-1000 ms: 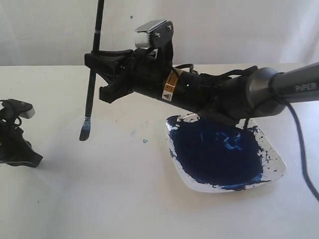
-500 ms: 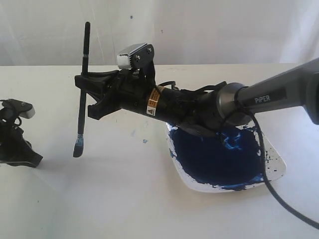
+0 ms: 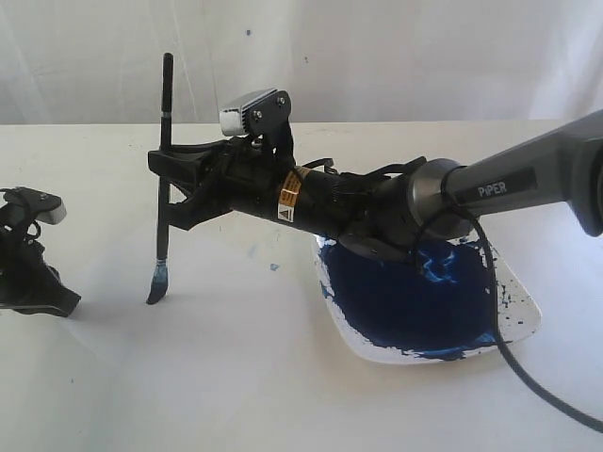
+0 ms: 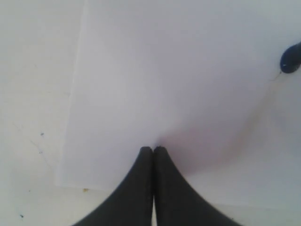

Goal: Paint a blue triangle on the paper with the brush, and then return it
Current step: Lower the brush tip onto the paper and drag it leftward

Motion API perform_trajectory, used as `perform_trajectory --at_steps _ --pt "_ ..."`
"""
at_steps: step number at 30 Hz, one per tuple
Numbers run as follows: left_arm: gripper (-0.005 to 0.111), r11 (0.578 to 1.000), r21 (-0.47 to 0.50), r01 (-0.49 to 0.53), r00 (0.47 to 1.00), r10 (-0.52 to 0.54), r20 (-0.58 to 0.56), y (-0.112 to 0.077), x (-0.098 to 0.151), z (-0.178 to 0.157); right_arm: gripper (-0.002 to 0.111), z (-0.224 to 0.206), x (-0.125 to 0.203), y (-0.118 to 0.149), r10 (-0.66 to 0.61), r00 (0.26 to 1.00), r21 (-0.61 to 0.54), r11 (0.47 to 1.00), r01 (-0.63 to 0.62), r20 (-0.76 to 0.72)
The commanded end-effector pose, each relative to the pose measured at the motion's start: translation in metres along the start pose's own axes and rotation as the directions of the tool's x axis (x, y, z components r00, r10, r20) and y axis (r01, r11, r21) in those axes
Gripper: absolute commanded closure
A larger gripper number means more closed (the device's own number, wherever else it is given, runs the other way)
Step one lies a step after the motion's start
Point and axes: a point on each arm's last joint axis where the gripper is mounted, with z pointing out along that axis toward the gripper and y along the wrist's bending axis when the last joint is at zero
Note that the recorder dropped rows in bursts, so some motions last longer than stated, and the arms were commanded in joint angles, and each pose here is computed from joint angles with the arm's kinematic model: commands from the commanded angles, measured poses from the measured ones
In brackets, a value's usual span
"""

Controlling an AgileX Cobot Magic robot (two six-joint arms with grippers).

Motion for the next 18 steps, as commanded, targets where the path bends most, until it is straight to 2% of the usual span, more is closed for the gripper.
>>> perform_trajectory --at_steps 1,12,18 --pt "0.107 0.999 0.036 0.003 0.999 -0.002 -0.032 -0.003 0.004 0.003 0.108 0.001 -0.003 -0.001 -0.011 1.0 0.01 1.0 0.011 0.002" --pt "0.107 0.999 0.04 0.003 0.999 -0.002 -0.035 -0.003 0.004 0.003 0.108 -0.006 -0.006 -0.014 -0.019 1.0 0.048 0.999 0.019 0.0" --pt "0.107 0.999 0.04 0.003 0.999 -0.002 -0.035 -0.003 0.004 0.003 0.108 -0.02 -0.01 -0.036 -0.024 1.0 0.106 0.994 0.024 0.001"
